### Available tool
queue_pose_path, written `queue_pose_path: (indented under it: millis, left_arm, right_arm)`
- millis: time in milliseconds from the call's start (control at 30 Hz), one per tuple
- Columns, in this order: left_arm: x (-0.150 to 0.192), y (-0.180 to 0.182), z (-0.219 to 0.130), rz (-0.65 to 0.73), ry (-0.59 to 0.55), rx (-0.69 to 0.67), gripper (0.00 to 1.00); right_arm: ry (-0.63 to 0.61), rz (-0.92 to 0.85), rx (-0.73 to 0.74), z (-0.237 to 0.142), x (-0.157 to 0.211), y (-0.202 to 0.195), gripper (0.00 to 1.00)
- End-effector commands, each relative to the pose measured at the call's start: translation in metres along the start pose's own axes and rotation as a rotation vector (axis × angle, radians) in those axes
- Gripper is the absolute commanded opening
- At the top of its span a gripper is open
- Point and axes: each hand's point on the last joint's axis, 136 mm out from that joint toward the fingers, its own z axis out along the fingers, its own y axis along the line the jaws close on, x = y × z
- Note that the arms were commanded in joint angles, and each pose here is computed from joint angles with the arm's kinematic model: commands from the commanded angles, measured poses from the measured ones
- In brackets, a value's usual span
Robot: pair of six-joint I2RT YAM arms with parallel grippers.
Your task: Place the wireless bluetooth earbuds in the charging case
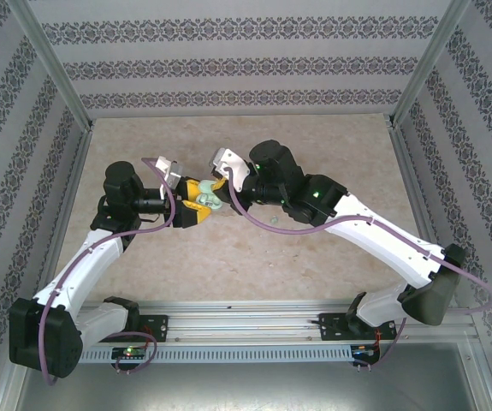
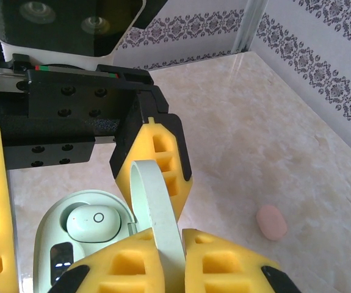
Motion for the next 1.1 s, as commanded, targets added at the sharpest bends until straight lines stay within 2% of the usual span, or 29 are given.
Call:
queue_pose_path:
  millis: [0,400,600,833,1067]
  left_arm:
    - [-0.004,-0.005,-0.001,0.037,-0.006,0.028,0.62]
    - [-0.001,-0.004,-0.001,0.029,-0.002,0.033,0.35]
    - [-0.003,-0.002,-0.001,0.019,-0.002,0.022,0.31]
    - [-0.005,-0.001,-0.002,0.014,-0.006,0.003,0.31]
    - [-0.005,0.005,-0.003,-0.01,-0.007,-0.025,0.31]
  right_arm:
    - [0.0,-0.021,-0.003,0.001,-0.002,0.003,0.0]
    - [-0.004,-0.001,-0.002,-0.001,-0.004,0.004,0.01]
    - [-0.005,0.018,-0.001,-0.001,-0.004,0.004,0.07]
    - [-0.011,0.037,0.0,-0.003,-0.006,0.003,0.29]
    - [-0.019,0.087,-0.005,-0.012,-0.012,0.005,0.46]
